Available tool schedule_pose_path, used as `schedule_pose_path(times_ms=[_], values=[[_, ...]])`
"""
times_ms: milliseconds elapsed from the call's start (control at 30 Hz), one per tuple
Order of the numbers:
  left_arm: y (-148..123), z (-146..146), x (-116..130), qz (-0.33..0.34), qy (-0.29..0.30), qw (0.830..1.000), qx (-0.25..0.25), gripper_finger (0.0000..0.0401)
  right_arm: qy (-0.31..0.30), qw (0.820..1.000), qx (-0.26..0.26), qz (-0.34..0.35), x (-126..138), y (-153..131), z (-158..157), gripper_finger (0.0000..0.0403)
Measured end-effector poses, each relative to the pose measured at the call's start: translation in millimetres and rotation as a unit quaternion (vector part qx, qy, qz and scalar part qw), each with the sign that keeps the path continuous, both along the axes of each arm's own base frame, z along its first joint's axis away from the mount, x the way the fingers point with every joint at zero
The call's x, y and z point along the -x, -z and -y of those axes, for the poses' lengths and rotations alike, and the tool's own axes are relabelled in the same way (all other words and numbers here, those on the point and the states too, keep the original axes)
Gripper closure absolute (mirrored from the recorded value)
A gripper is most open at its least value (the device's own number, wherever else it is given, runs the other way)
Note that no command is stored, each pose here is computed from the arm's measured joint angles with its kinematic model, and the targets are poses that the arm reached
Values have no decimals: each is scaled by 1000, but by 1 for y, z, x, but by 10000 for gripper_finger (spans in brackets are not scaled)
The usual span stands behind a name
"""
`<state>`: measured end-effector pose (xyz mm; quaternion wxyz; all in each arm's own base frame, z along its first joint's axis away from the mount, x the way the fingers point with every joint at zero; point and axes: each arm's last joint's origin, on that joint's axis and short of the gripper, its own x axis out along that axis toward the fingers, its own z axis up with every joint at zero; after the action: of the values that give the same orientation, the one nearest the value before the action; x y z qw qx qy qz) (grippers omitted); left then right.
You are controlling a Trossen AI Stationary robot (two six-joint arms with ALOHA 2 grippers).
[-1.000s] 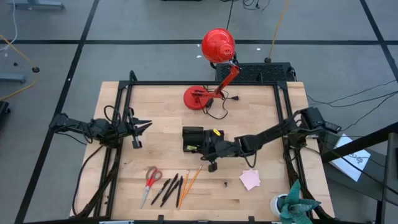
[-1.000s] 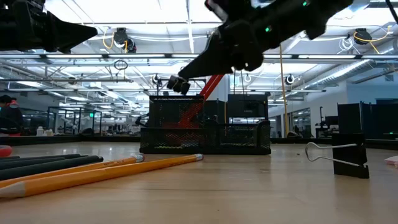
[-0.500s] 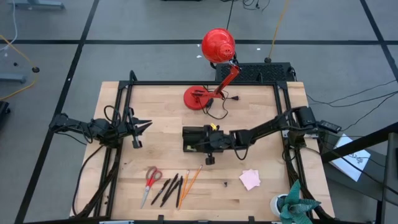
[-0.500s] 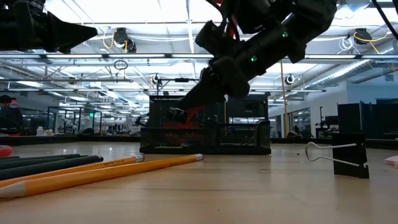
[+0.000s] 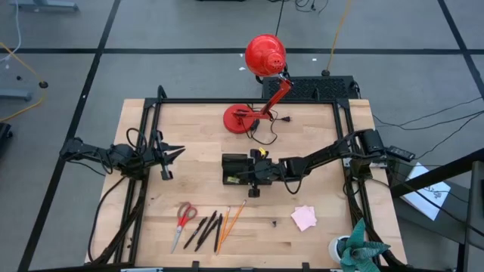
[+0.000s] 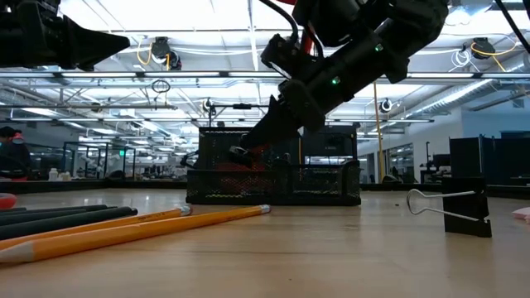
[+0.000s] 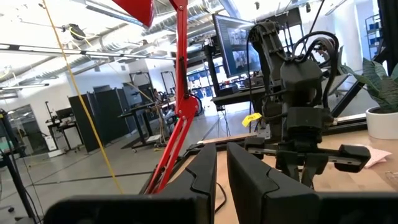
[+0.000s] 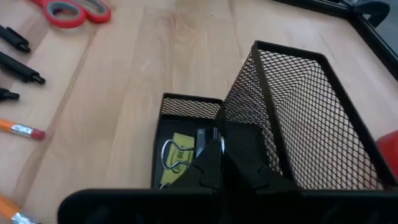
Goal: Pick and place office supplies into organizer
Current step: Put the left black binder clip into the desk organizer, then put the sticky note into the desk organizer
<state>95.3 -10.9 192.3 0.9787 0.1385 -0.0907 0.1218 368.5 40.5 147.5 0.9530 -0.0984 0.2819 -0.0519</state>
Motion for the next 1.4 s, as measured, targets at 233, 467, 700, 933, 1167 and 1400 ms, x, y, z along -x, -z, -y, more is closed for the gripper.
schedule_pose_path(times_ms=[233, 467, 700, 933, 1167, 1400], values=[[0, 0, 0, 0, 0, 1000, 0, 354, -4, 1000, 1, 3, 0, -1, 0, 403], [0, 0, 0, 0, 0, 1000, 0, 354, 11, 1000, 8, -1, 0, 0, 1, 403], [0, 0, 0, 0, 0, 1000, 0, 354, -1, 1000, 22, -17, 0, 6, 0, 403], [0, 0, 0, 0, 0, 1000, 0, 354, -1, 999, 23, -22, -2, 17, 0, 403], [0, 0, 0, 0, 0, 1000, 0, 354, 1, 1000, 18, -11, -4, 17, 0, 384], [0, 0, 0, 0, 0, 1000, 0, 354, 5, 1000, 10, -10, -4, 17, 0, 340]])
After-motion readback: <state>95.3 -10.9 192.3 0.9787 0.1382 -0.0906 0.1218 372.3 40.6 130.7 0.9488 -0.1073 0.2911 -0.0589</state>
